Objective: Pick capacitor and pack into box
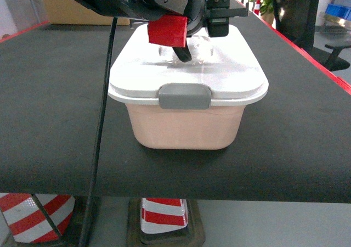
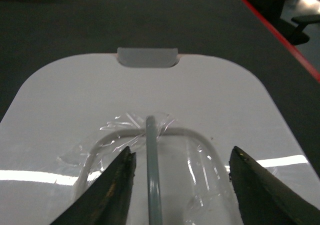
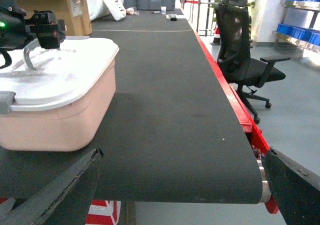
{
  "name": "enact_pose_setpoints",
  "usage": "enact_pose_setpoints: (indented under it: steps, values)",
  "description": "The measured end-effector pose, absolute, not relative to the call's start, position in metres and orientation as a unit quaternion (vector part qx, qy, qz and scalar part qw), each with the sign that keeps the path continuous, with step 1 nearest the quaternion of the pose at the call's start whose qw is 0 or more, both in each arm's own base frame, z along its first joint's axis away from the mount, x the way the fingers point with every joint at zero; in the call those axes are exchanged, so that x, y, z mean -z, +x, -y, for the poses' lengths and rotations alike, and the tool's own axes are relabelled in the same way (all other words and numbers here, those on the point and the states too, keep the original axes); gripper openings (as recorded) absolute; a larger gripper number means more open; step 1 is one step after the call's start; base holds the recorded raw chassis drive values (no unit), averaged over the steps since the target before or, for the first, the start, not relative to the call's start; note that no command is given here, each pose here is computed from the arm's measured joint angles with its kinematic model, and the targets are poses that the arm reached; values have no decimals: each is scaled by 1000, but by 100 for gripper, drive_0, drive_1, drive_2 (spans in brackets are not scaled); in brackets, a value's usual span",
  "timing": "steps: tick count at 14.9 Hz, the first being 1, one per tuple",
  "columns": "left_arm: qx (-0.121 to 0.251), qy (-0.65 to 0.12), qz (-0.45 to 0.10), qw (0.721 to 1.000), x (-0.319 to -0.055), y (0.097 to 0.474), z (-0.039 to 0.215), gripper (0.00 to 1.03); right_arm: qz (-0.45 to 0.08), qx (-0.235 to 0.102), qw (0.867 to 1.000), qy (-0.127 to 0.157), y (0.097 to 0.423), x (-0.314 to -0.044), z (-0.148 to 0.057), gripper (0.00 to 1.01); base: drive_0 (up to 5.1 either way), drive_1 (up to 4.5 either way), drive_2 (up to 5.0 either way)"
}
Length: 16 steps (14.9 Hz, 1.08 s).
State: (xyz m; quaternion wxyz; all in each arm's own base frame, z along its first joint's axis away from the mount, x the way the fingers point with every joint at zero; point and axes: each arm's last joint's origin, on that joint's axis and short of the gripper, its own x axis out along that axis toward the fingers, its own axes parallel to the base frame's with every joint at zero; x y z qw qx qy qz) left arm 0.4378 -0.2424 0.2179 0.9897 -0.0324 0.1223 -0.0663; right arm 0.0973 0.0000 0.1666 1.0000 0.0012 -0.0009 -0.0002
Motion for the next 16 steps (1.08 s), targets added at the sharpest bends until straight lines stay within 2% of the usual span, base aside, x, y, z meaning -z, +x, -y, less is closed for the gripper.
enact_pose_setpoints:
  steps: [2,4,5,7,9,11,13,14,15,16]
  values:
    - [87,-35,-90,991,-221,430,239,79,1,0,1000,1,97,-167,0,98,0,0,0]
    - [95,-36,-38,994,-239,420,224,100,1,0,1000,1,97,-167,0,98,0,0,0]
    - [100,-42,4,994,-257,414,208,97,1,0,1000,1,97,-167,0,98,0,0,0]
    - [119,-45,94,987,-289,391,156,98,1,0,1000,1,97,-167,0,98,0,0,0]
    - [126,-29,147,981,-289,362,103,98,1,0,1000,1,97,-167,0,98,0,0,0]
    - [90,0,135,987,-256,332,53,98,1,0,1000,1,97,-167,0,98,0,0,0]
    - [41,18,69,997,-192,307,15,98,1,0,1000,1,97,-167,0,98,0,0,0]
    - [20,37,12,999,-149,293,2,98,1,0,1000,1,97,-167,0,98,0,0,0]
    - [19,59,-104,993,-93,273,-6,98,1,0,1000,1,97,-167,0,98,0,0,0]
    - [25,69,-226,971,-42,250,-12,98,1,0,1000,1,97,-167,0,98,0,0,0]
